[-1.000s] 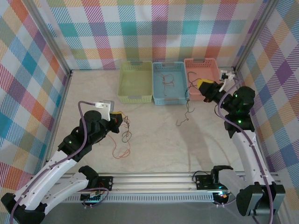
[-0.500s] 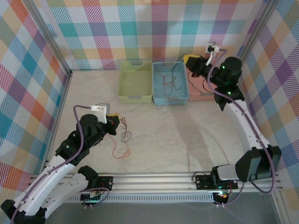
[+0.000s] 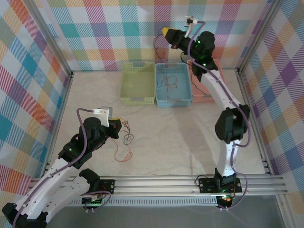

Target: Untangle the cables

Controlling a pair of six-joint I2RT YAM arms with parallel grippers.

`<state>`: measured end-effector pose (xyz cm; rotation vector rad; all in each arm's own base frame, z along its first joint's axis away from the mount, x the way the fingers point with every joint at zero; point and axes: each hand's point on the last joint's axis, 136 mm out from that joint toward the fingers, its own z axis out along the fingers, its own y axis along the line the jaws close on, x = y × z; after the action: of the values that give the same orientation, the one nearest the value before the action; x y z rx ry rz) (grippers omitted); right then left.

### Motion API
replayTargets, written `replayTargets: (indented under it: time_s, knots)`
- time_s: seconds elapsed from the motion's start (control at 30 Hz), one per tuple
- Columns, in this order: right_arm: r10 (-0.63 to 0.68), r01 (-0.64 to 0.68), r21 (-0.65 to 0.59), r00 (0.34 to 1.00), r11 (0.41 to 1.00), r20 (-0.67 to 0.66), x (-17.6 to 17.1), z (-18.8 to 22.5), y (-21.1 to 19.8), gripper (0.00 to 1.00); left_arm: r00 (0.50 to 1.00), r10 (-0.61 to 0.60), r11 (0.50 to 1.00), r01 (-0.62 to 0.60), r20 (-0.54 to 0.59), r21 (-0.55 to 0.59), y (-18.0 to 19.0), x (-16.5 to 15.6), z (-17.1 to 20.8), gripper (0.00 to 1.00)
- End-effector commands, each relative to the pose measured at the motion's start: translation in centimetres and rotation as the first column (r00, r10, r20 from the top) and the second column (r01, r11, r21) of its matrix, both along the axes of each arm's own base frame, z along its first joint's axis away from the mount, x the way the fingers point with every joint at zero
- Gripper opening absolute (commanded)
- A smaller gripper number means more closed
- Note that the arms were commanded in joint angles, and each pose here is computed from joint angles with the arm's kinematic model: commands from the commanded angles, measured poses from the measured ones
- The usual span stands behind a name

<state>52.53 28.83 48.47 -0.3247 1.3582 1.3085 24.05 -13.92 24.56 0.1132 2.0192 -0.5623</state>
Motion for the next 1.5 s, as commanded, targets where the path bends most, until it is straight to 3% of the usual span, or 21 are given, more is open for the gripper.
replayTargets:
  time_s: [0.0,0.1,0.33,0.6,0.8,0.83,0.87,0.97,1.03,1.13,1.23,1.47]
  knots:
    - [0.055,-0.057,0.06,0.998,0.997,0.036,0.3,1.5,2.2,0.0,1.0,0.014,0.999,-0.013,0.013,-0.029,0.2,0.1,0.5,0.0]
    - [0.1,-0.102,0.067,0.995,0.993,0.026,1.2,0.7,3.9,0.0,1.0,0.012,1.0,-0.012,0.014,-0.028,0.3,0.0,0.6,0.0]
    - [0.065,-0.064,0.029,0.998,0.998,-0.026,3.6,-3.1,5.2,0.0,1.0,0.007,1.0,-0.007,0.016,-0.029,0.3,-0.2,0.7,0.0]
    - [-0.002,-0.042,-0.193,0.974,0.98,-0.226,6.0,-16.9,8.9,0.0,0.999,-0.041,0.997,0.041,0.013,-0.061,-0.6,-0.6,1.5,0.0]
    - [-0.043,-0.048,-0.313,0.96,0.948,-0.278,6.4,-23.5,10.2,0.0,0.998,-0.056,0.996,0.057,0.012,-0.075,-0.5,-1.3,1.9,0.0]
    - [-0.035,-0.063,-0.322,0.957,0.945,-0.289,6.4,-24.1,10.3,0.05,0.998,-0.054,0.995,0.055,0.013,-0.077,-0.4,-1.4,2.0,0.0]
    - [-0.029,-0.084,-0.339,0.949,0.937,-0.314,6.3,-25.2,10.5,0.18,0.998,-0.054,0.995,0.055,0.015,-0.081,-0.3,-1.5,2.0,0.0]
    - [-0.035,-0.109,-0.398,0.94,0.911,-0.339,5.7,-26.0,10.5,0.44,0.998,-0.063,0.994,0.063,0.009,-0.087,-0.4,-1.7,2.0,0.0]
    - [-0.062,-0.097,-0.444,0.942,0.891,-0.33,5.3,-25.6,9.9,0.51,0.997,-0.082,0.992,0.082,0.008,-0.098,-0.8,-1.8,2.2,0.0]
    - [-0.107,-0.051,-0.514,0.956,0.856,-0.273,4.2,-23.1,8.5,0.53,0.992,-0.122,0.986,0.121,-0.008,-0.111,-1.7,-1.9,2.3,0.0]
    - [-0.074,-0.047,-0.549,0.978,0.834,-0.195,1.4,-19.8,7.3,0.51,0.981,-0.196,0.972,0.194,-0.005,-0.131,-3.0,-2.2,2.8,0.0]
    - [0.059,-0.05,-0.499,0.998,0.865,0.002,-10.4,-15.1,3.3,0.51,0.942,-0.327,0.922,0.336,0.079,-0.194,-5.8,-2.2,5.6,0.0]
